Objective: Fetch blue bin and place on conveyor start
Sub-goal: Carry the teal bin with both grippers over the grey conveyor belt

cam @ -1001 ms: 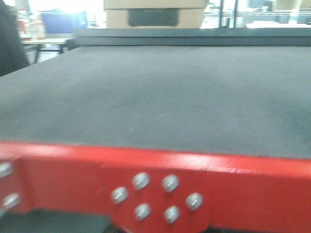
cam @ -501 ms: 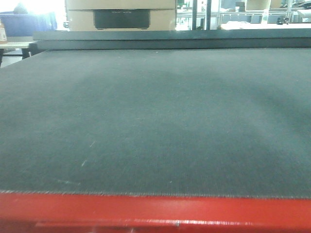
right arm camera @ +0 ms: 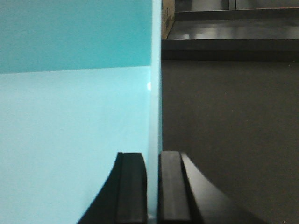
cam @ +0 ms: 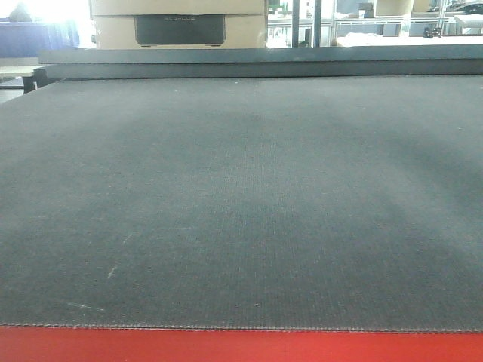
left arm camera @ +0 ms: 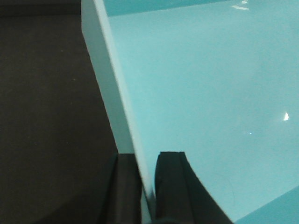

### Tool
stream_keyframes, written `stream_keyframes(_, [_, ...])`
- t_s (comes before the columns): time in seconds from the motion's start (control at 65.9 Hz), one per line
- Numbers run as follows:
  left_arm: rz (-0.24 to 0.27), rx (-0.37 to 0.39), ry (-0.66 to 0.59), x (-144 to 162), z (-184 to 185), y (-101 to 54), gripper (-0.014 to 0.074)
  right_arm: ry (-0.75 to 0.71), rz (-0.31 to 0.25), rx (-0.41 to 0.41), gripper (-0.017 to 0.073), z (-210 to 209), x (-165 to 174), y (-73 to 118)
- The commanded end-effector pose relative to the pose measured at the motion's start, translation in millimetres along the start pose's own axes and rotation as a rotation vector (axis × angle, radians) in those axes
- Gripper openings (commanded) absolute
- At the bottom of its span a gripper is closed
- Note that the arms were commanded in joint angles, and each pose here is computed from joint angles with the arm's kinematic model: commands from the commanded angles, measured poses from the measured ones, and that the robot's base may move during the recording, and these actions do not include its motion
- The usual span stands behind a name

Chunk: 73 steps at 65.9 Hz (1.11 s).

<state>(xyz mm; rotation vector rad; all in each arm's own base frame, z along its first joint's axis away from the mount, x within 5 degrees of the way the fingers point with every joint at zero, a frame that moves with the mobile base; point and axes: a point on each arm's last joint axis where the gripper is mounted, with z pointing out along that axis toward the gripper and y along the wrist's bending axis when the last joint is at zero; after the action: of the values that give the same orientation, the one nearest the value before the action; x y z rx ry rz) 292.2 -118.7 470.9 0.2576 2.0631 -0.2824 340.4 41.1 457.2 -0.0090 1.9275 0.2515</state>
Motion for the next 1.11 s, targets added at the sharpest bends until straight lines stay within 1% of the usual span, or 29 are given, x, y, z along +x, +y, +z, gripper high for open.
stream_keyframes(0.0, [0.006, 0.026, -0.056, -6, -10, -3.4, -0.0111, -0.081, -0.003, -0.003, -0.0151, -5, -10, 0.4])
stream_keyframes(0.774, [0.006, 0.028, -0.065, -7, -10, -3.6, -0.0111, -0.094, -0.002, -0.004, -0.0151, -5, -11, 0.5])
stream_keyframes(0.834, [0.006, 0.030, -0.081, -9, -10, -3.8, -0.0111, -0.050, -0.001, -0.006, -0.0151, -8, -8, 1.1])
stream_keyframes(0.91, [0.006, 0.029, -0.072, -8, -10, -3.7, -0.0111, 0.028, -0.001, -0.008, -0.0151, -12, -2, 1.8])
stream_keyframes(1.092, [0.008, 0.014, 0.009, 1, -2, -1.9, -0.0111, 0.329, -0.002, -0.004, -0.0151, -18, 25, 1.6])
